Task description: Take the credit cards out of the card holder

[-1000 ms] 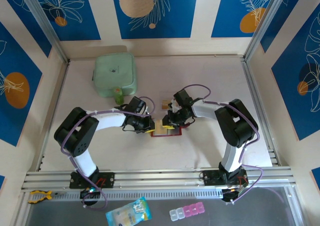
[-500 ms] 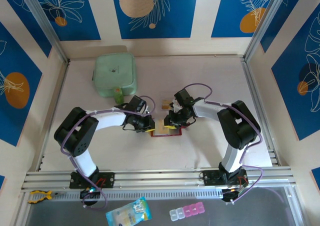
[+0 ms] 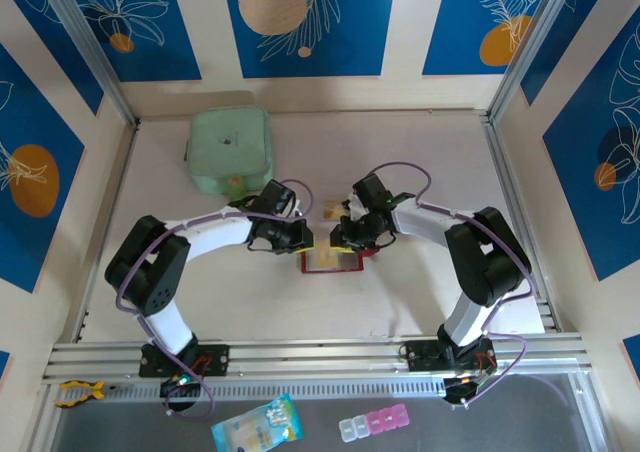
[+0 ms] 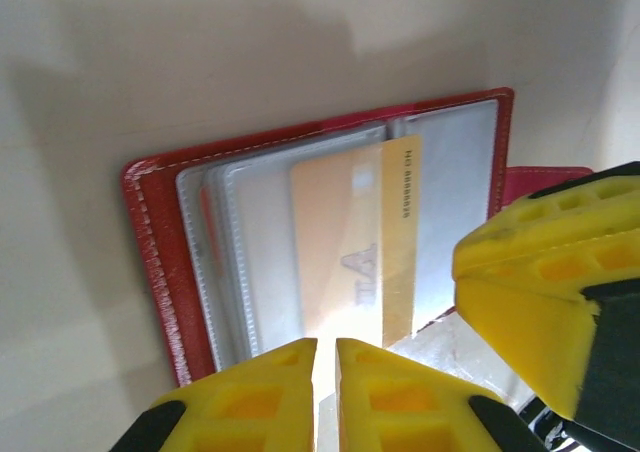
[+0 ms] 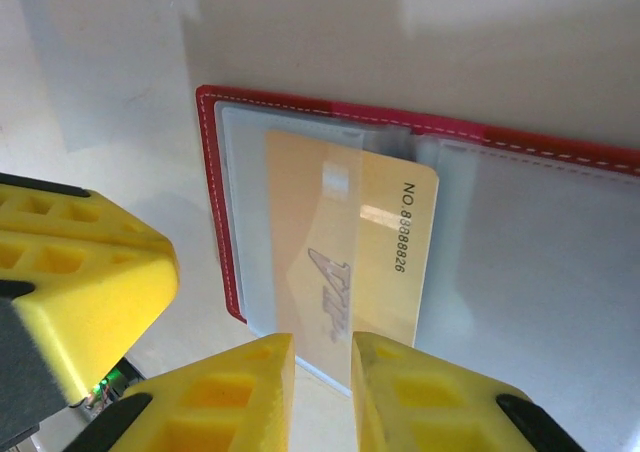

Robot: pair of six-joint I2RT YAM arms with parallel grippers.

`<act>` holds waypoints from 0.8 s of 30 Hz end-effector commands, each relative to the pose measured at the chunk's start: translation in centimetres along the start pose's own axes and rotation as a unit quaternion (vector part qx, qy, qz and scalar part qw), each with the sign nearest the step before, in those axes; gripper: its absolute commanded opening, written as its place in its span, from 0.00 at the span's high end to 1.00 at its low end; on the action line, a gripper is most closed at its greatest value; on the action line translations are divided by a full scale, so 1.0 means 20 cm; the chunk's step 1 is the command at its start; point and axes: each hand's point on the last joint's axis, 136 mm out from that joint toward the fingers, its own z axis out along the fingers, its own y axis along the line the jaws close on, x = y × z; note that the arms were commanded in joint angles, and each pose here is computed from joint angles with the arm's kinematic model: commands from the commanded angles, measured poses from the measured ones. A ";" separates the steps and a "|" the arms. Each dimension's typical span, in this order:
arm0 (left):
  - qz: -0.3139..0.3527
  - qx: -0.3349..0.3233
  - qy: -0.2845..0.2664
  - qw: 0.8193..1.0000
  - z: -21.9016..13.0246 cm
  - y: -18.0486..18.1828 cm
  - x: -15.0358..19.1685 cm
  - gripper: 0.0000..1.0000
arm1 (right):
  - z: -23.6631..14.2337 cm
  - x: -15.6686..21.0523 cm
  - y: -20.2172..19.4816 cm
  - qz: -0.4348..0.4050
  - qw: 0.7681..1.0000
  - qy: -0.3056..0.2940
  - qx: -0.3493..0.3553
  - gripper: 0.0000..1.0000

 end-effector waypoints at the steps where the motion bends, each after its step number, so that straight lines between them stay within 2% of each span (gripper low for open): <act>1: 0.016 0.004 0.010 1.000 0.01 -0.07 0.01 0.87 | -0.02 0.03 -0.01 0.006 1.000 0.002 -0.010 0.77; 14: 0.007 -0.011 0.042 0.999 0.12 0.00 0.07 0.97 | 0.00 0.04 -0.04 0.016 1.000 0.011 -0.020 0.75; 24: 0.001 -0.032 0.055 0.998 0.16 0.09 0.11 0.98 | 0.03 0.04 -0.04 0.005 0.999 0.011 -0.034 0.74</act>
